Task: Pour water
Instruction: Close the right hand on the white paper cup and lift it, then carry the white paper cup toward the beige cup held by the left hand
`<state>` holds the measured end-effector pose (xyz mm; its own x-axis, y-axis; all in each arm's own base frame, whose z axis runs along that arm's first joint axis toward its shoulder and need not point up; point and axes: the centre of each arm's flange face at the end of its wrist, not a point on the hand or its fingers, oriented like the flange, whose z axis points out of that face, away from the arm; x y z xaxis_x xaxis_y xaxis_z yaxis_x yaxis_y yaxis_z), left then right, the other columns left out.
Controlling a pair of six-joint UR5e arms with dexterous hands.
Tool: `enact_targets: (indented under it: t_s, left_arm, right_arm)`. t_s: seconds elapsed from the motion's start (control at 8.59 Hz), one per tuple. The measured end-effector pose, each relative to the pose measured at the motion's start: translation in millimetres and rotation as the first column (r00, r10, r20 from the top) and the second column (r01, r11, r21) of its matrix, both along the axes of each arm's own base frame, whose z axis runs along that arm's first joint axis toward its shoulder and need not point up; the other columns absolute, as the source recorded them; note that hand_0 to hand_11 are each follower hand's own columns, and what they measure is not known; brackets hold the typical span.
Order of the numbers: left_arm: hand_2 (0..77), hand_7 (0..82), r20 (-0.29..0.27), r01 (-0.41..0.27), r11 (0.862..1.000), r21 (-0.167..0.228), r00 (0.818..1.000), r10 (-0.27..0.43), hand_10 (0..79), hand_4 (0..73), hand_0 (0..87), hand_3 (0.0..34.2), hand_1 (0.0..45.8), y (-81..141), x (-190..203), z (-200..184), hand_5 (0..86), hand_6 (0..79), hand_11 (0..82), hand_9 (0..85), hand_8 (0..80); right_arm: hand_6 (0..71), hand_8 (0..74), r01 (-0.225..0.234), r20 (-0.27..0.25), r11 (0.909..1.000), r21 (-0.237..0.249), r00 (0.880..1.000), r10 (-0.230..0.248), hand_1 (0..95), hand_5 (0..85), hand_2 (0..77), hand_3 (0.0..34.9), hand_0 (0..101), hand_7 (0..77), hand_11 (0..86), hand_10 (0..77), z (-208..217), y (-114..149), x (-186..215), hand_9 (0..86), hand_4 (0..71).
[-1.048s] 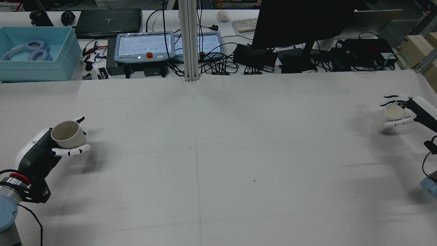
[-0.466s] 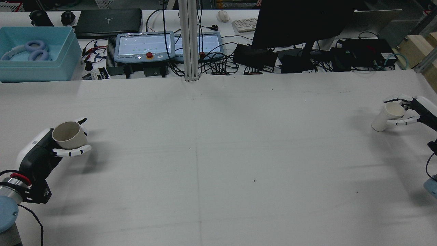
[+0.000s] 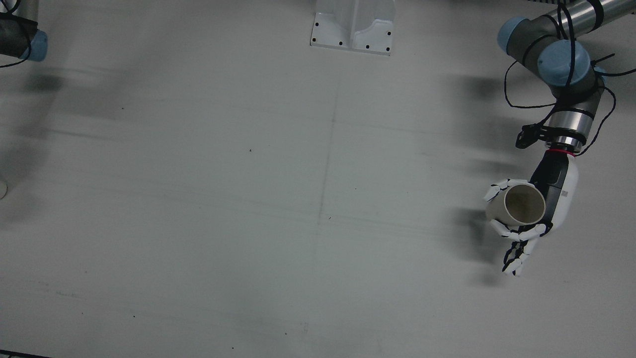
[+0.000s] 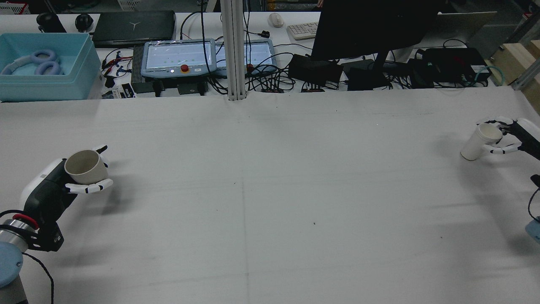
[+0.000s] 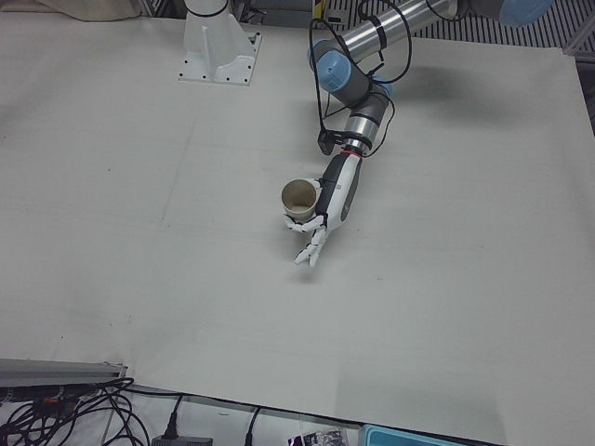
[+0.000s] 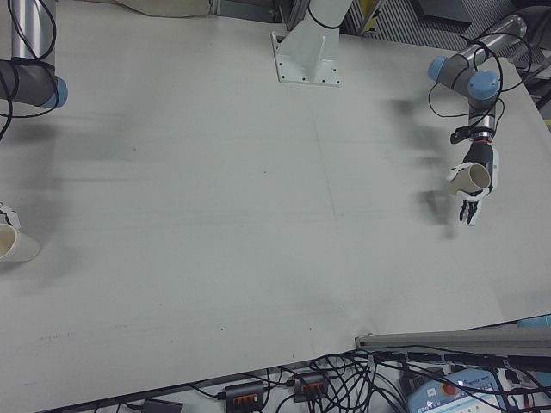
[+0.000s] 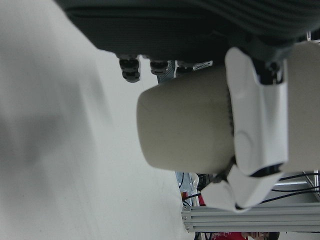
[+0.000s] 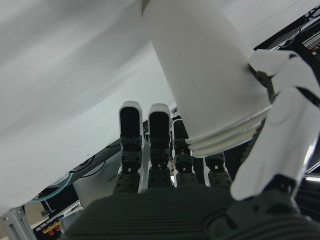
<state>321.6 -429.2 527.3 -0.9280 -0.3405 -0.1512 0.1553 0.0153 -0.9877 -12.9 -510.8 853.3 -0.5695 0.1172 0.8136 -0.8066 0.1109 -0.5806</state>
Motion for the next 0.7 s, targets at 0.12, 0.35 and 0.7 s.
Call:
enact_targets:
  t_s: [0.12, 0.35, 0.7]
  left_arm:
    - [36.0, 14.2, 0.0, 0.0, 1.0, 0.0, 1.0, 0.0, 3.8, 50.2, 57.9, 4.9, 21.8, 0.0, 0.0, 0.2, 39.8, 8.2, 8.7, 3.3, 3.8]
    - [36.5, 14.2, 0.001, 0.001, 1.0, 0.0, 1.0, -0.001, 3.8, 49.6, 58.1, 4.9, 21.3, -0.3, -0.3, 0.4, 39.8, 8.2, 8.7, 3.3, 3.8]
    - [36.5, 15.3, 0.007, -0.006, 1.0, -0.004, 1.0, 0.006, 3.8, 50.2, 58.6, 4.9, 21.3, 2.8, 0.0, -6.7, 40.4, 8.2, 8.7, 3.3, 3.8]
  right_arm:
    - [21.8, 39.8, 0.0, 0.0, 1.0, -0.001, 1.0, 0.0, 13.6, 22.4, 34.4, 0.0, 47, 25.6, 49.1, 34.4, 0.3, 0.3, 0.3, 55.1, 28.4]
    - [25.6, 43.1, 0.001, 0.0, 1.0, 0.0, 1.0, -0.001, 11.5, 26.2, 39.8, 0.0, 46, 28.4, 52.4, 36.5, 0.0, -0.4, -0.5, 57.8, 27.3]
    - [27.8, 40.4, -0.023, 0.074, 0.9995, 0.022, 0.997, 0.021, 13.1, 30.0, 54.0, 0.1, 45, 29.5, 44.7, 31.6, -16.0, -3.9, 14.7, 53.5, 25.6]
